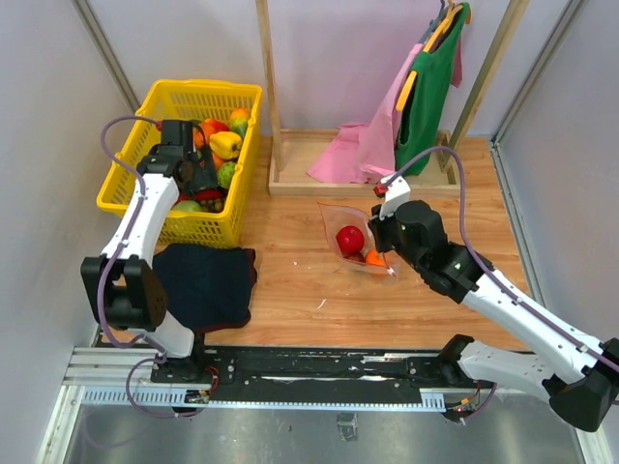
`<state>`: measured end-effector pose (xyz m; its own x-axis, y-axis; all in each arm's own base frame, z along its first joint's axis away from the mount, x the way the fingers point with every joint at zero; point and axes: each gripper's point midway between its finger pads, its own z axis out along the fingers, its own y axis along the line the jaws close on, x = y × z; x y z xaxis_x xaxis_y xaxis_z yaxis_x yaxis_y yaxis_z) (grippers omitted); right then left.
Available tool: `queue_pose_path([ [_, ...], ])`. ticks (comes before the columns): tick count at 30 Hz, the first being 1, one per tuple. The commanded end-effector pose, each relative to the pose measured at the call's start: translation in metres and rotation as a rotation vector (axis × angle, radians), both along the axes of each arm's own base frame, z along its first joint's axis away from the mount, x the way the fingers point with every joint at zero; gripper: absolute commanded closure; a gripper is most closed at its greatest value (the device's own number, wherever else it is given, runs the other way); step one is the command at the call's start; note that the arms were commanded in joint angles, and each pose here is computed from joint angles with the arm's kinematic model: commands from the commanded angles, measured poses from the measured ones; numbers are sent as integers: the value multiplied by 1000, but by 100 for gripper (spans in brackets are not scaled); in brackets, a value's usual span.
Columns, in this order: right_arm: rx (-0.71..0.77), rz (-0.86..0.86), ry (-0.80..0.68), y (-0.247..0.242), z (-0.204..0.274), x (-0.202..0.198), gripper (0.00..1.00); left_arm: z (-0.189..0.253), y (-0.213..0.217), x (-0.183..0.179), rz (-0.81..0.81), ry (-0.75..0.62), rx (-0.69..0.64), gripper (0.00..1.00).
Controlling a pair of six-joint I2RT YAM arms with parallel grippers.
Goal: Place the food in the zip-top bag and seal the zipper
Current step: Pick up the fake vegetable from the bin.
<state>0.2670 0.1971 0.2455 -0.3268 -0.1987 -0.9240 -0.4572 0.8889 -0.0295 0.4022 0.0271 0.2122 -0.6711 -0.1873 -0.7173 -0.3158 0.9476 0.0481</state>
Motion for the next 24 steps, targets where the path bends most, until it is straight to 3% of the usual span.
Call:
queue_pose_path([
  [1,32,-26,-8,-3,4,7,99,-32,10,-1,11,88,-2,8],
  [24,59,-5,7,3,-2,5,99,-135,20,-29,43,403,-2,17],
])
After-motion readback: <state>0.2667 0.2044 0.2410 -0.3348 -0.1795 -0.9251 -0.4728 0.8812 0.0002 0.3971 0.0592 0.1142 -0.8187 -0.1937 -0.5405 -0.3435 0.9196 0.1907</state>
